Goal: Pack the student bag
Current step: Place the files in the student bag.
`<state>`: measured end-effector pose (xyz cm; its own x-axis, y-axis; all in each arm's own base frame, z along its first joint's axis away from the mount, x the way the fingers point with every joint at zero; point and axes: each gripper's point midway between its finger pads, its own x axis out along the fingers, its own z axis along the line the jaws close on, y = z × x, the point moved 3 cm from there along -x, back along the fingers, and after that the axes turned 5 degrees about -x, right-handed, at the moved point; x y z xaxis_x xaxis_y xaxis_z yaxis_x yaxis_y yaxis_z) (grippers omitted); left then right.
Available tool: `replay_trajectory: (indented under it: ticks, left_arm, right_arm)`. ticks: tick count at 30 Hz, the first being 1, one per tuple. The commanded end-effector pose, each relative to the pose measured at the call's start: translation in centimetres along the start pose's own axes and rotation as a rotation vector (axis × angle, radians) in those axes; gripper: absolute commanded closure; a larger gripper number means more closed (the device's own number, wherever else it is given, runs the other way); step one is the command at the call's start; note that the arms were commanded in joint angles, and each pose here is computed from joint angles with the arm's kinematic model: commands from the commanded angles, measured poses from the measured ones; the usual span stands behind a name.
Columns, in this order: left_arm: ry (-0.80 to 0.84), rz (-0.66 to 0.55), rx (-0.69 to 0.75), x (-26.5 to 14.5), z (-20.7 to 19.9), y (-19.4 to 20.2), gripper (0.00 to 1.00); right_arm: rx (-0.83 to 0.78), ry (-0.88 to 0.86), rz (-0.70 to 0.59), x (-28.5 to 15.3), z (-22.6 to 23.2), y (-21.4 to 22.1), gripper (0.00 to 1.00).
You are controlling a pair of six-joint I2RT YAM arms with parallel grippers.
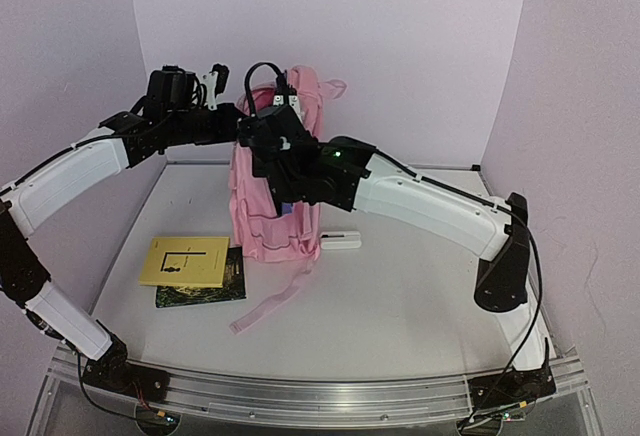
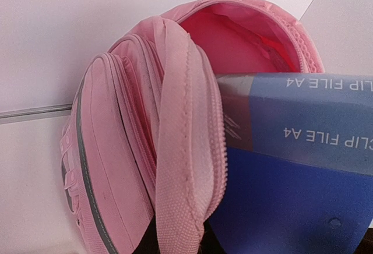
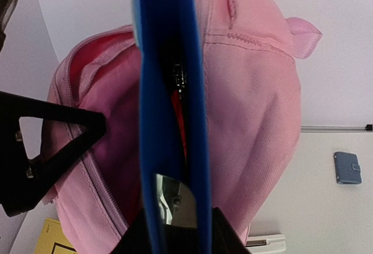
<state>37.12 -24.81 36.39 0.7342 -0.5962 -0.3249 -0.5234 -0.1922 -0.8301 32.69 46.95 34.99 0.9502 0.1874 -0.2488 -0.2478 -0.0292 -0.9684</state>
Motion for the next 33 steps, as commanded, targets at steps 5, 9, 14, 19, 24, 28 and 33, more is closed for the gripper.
replay_trajectory:
  ticks: [5,9,14,19,24,28,33]
  left_arm:
    - [-0.002,0.053,-0.007,-0.6,0.0,1.5,0.99]
    - [-0.01,0.052,-0.007,-0.6,0.0,1.4,0.99]
    - [-0.028,0.041,0.001,-0.9,0.2,1.0,0.99]
    - [-0.035,0.029,0.0,-1.2,0.2,0.6,0.99]
    - [-0.042,0.03,-0.003,-1.2,0.2,0.6,0.99]
    - [-0.04,0.036,-0.009,-1.0,0.3,0.7,0.99]
    - [-0.04,0.039,-0.013,-1.0,0.2,0.7,1.0]
  right_arm:
    - [0.065,-0.247,-0.001,-3.1,0.3,-4.5,0.33]
    - [0.117,-0.338,-0.033,-6.1,-0.9,-6.5,0.26]
    - [0.115,-0.479,-0.067,-9.5,-1.6,-6.4,0.19]
    - [0.003,-0.594,-0.095,-12.0,-1.4,-2.6,0.14]
    - [-0.075,-0.589,-0.091,-11.8,-1.2,1.9,0.16]
    - [-0.109,-0.541,-0.096,-10.7,-0.8,4.3,0.2]
    - [-0.14,-0.474,-0.106,-8.8,0.2,6.0,0.25]
